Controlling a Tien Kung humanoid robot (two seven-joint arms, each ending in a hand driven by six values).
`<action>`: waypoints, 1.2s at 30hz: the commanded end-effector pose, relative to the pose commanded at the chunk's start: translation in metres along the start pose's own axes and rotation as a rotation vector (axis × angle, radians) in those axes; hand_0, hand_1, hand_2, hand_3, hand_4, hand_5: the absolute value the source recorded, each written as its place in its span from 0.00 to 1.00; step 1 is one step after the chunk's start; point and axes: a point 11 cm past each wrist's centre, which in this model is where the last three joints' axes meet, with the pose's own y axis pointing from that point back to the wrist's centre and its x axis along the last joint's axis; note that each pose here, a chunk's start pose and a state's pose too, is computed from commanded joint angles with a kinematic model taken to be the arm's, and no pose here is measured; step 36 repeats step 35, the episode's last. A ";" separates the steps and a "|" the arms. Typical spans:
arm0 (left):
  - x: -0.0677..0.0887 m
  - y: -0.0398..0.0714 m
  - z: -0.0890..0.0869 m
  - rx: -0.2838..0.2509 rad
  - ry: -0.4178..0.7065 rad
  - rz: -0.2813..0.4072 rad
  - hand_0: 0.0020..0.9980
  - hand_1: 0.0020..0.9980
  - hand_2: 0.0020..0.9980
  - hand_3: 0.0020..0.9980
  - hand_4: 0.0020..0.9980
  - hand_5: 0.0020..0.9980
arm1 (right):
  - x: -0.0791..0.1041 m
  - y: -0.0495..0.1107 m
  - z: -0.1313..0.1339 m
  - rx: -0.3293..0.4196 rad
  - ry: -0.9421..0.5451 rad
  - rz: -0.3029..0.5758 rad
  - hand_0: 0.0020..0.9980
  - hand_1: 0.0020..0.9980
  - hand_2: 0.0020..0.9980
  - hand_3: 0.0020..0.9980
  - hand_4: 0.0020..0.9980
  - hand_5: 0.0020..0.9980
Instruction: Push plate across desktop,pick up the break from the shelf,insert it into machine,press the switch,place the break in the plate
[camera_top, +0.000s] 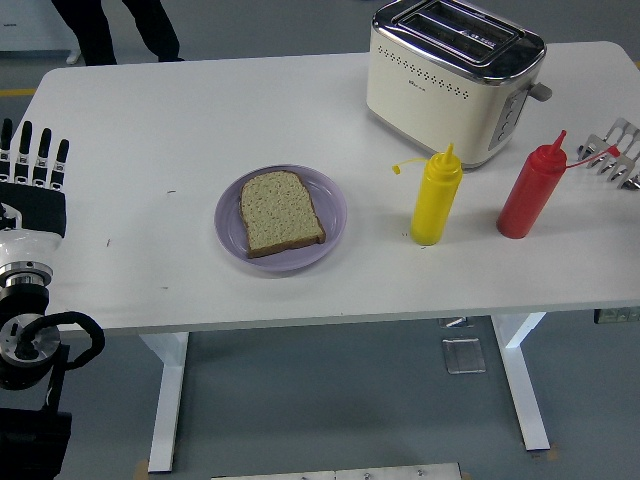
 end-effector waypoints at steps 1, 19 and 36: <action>0.000 0.000 0.000 0.000 0.000 0.000 0.85 0.85 0.85 0.79 0.55 1.00 | 0.000 0.000 0.000 0.000 0.000 0.000 0.80 0.76 0.77 0.74 0.42 0.54; -0.001 -0.001 0.002 -0.007 0.003 -0.003 0.85 0.85 0.85 0.79 0.55 1.00 | 0.002 0.000 0.001 -0.001 -0.004 0.007 0.80 0.76 0.77 0.74 0.42 0.54; -0.001 -0.001 0.001 -0.004 0.002 -0.001 0.85 0.85 0.85 0.79 0.55 1.00 | 0.004 0.001 0.000 0.001 -0.005 0.012 0.80 0.76 0.76 0.74 0.42 0.54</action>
